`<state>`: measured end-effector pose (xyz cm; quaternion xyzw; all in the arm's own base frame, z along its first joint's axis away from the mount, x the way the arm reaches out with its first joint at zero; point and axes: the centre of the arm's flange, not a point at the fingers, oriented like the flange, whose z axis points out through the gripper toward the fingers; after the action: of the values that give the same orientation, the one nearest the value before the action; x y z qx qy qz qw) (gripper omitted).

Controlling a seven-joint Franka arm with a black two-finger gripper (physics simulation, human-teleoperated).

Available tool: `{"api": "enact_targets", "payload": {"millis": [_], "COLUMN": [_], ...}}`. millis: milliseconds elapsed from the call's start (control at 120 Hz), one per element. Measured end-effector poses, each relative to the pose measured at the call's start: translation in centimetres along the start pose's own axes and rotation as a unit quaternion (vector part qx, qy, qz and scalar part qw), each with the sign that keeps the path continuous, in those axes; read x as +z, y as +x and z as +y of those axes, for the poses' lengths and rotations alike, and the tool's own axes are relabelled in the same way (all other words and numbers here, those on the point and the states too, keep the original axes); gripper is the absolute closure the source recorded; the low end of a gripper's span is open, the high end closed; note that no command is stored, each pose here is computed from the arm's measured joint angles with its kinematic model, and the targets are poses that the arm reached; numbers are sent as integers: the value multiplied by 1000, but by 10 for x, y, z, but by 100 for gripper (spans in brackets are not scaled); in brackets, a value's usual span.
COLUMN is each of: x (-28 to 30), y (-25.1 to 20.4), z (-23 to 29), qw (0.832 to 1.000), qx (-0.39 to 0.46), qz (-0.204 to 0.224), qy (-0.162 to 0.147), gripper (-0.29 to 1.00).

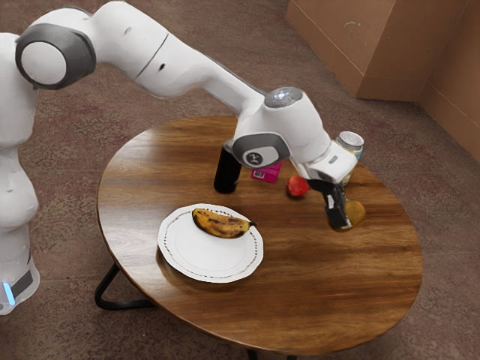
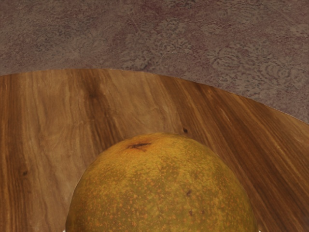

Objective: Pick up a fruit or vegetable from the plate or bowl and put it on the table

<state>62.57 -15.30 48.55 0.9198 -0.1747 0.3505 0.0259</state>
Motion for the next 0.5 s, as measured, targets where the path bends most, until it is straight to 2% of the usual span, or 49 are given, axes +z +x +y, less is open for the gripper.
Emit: {"api": "enact_targets", "payload": {"millis": [125, 242, 358, 400, 433, 500], "x": [31, 30, 24, 4, -36, -125], "y": [-14, -8, 7, 32, 80, 118], "z": [-5, -10, -8, -8, -4, -16], "qw": [1000, 1000, 1000, 1000, 1000, 997], "qx": [-6, -13, -10, -10, -20, -56], "qz": [-2, 9, 7, 5, 2, -50], "qy": [-1, 2, 9, 16, 17, 32], "gripper": [33, 16, 8, 6, 5, 4]}}
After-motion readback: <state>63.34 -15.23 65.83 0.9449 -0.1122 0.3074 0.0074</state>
